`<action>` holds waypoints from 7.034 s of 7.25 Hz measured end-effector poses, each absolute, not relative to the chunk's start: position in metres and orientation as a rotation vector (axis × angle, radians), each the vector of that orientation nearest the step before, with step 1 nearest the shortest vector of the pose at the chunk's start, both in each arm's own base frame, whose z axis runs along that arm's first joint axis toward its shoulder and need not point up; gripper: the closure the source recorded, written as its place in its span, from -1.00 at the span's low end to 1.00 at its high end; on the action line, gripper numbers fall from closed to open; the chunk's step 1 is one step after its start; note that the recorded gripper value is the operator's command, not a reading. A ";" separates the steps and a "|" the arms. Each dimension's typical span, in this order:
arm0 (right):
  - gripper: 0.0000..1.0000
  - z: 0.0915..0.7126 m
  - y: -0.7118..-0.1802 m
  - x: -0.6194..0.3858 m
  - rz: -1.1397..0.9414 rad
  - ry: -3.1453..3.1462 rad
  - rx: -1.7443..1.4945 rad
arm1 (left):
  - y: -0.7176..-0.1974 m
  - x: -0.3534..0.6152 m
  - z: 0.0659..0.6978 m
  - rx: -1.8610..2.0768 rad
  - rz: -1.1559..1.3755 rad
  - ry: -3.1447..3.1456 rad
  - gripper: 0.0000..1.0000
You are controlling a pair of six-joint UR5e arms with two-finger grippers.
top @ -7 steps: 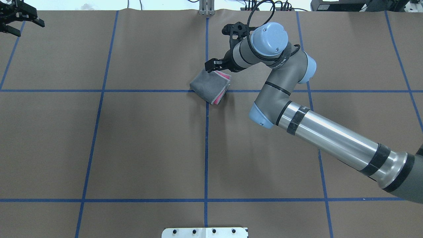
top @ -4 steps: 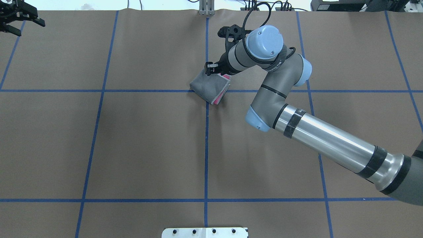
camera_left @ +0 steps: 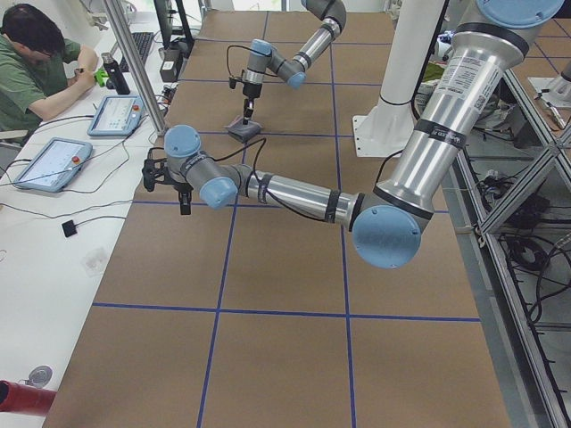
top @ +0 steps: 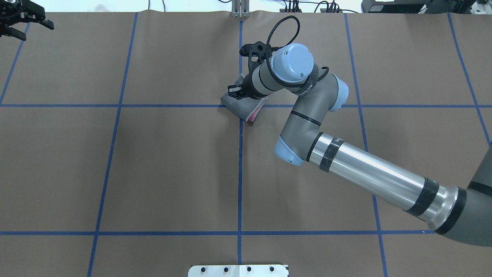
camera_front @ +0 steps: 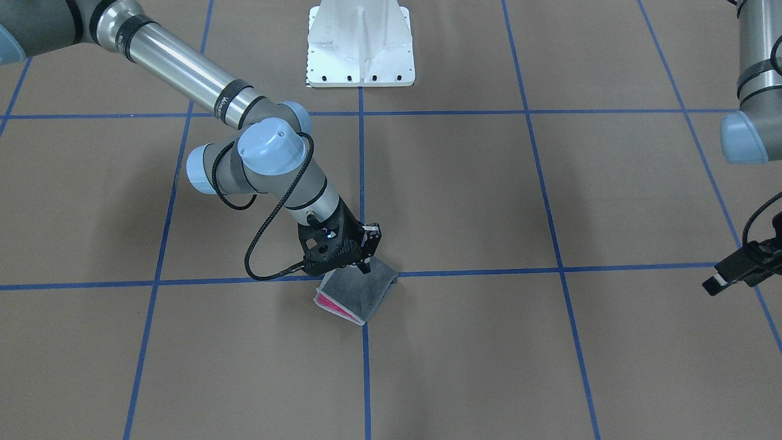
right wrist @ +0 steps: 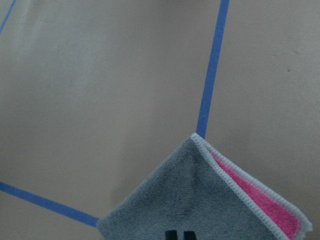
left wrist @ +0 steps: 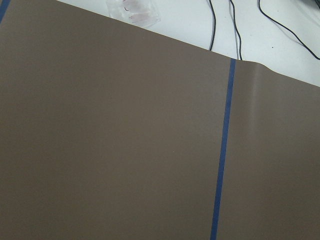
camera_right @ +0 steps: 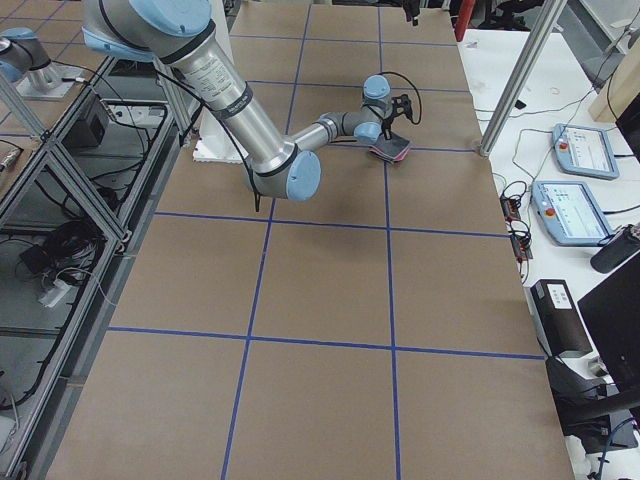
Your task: Fold towel twice with both arms
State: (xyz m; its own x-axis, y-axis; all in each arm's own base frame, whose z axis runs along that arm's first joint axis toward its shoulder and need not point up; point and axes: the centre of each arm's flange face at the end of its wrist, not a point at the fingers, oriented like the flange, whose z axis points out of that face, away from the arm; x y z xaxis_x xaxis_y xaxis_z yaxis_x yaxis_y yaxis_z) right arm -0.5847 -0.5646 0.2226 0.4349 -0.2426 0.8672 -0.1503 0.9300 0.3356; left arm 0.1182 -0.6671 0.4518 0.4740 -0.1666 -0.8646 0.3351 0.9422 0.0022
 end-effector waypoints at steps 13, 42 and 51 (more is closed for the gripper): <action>1.00 0.188 -0.567 -0.649 -0.039 -1.055 0.407 | -0.668 0.118 0.456 0.174 -0.311 1.030 -1.00; -1.00 0.642 -0.428 0.078 -0.082 -0.814 -0.009 | -0.451 -0.044 0.621 0.112 0.126 0.747 -1.00; -1.00 0.636 -0.429 0.079 -0.085 -0.818 0.003 | -0.449 -0.045 0.625 0.105 0.124 0.747 -1.00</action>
